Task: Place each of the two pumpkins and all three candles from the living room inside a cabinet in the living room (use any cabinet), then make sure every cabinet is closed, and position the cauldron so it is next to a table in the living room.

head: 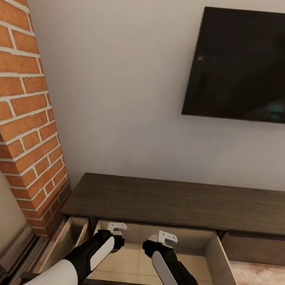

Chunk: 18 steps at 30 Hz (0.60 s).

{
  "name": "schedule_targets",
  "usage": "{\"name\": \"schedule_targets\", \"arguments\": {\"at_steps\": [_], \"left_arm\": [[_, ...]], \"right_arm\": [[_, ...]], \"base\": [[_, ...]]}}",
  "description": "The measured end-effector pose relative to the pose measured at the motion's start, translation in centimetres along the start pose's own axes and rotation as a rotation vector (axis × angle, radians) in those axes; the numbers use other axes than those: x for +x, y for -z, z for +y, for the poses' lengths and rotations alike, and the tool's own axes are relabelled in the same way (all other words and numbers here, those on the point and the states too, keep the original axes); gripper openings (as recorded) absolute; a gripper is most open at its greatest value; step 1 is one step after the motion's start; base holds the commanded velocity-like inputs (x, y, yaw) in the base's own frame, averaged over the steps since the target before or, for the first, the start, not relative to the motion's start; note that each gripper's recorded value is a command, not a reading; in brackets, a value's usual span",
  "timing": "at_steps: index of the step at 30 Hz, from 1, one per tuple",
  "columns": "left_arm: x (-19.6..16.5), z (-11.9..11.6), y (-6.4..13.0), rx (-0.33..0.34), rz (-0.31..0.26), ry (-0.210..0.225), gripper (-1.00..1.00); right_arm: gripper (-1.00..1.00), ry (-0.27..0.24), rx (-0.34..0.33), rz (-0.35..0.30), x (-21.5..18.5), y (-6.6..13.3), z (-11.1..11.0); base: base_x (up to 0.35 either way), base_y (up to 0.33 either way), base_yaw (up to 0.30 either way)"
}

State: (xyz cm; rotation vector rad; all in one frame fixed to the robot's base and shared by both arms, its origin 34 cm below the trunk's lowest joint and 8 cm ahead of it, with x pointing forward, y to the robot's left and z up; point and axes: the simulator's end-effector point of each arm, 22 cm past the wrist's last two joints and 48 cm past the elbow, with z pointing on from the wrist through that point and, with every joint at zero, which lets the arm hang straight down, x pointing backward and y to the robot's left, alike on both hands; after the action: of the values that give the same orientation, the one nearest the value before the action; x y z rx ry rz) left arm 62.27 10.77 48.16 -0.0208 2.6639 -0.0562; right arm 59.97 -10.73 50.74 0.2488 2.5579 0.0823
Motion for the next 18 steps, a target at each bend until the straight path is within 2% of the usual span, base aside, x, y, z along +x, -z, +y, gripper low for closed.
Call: {"name": "schedule_targets", "arguments": {"at_steps": [18], "left_arm": [[2.5,0.2,-3.0,0.0,0.003,0.002,-1.0]], "right_arm": [[-1.0,0.002,0.005,0.012,3.1,-3.0,-0.8]], "base": [[0.0,0.0,0.0]]}}
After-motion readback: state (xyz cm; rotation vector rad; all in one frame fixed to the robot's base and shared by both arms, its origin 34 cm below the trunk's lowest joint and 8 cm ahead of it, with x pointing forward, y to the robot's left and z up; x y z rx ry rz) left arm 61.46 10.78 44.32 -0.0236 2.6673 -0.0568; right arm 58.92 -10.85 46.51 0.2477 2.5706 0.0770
